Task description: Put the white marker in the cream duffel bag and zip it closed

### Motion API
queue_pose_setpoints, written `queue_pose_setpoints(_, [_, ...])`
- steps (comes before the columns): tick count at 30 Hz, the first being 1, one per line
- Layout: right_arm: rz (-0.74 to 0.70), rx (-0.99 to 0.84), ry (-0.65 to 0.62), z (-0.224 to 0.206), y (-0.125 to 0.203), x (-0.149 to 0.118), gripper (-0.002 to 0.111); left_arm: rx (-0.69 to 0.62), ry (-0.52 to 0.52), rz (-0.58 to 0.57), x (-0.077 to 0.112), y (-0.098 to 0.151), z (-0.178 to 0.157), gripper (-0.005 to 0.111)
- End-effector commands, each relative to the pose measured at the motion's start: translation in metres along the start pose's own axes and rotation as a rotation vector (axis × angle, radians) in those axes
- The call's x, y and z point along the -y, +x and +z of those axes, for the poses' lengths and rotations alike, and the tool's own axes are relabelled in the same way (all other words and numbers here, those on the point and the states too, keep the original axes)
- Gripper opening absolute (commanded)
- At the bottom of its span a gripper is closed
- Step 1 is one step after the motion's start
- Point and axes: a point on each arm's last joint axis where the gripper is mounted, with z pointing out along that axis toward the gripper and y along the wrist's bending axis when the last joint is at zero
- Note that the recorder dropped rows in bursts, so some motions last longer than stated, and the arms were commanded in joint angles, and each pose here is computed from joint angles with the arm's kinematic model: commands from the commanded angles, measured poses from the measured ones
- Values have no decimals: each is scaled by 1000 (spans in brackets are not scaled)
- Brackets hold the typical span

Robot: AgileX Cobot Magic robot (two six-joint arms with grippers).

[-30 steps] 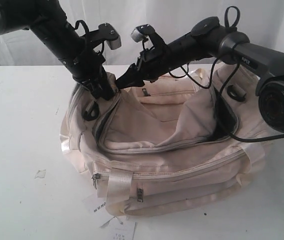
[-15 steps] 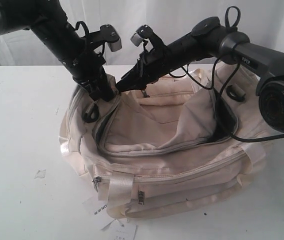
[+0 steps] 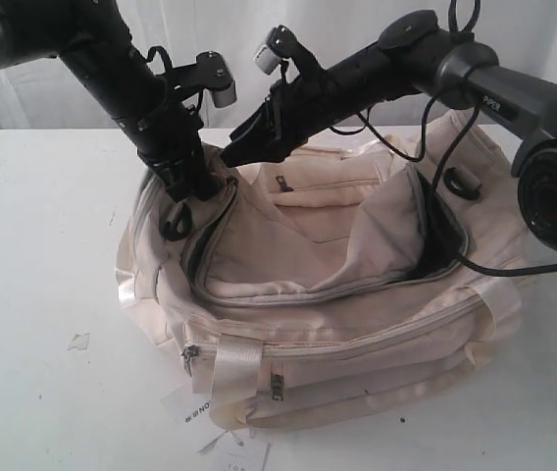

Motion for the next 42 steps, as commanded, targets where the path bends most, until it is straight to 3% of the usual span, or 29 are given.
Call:
queue_pose_setpoints(1, [-12, 16, -7, 0, -2, 0, 51, -11, 13, 17, 4, -2, -5, 0])
queue_pose_setpoints(15, [77, 101, -56, 20, 13, 5, 51, -8, 12, 16, 4, -2, -5, 0])
queue_pose_setpoints(17, [83, 117, -59, 19, 12, 5, 43, -6, 13, 15, 4, -2, -5, 0])
queue_pose_setpoints(23, [87, 126, 2, 19, 11, 10, 0, -6, 13, 15, 4, -2, -5, 0])
queue_pose_setpoints(32, [135, 163, 188, 17, 9, 27, 0, -44, 82, 20, 10, 1, -5, 0])
queue_pose_setpoints(42, [145, 174, 258, 16, 9, 34, 0, -90, 192, 24, 22, 5, -12, 0])
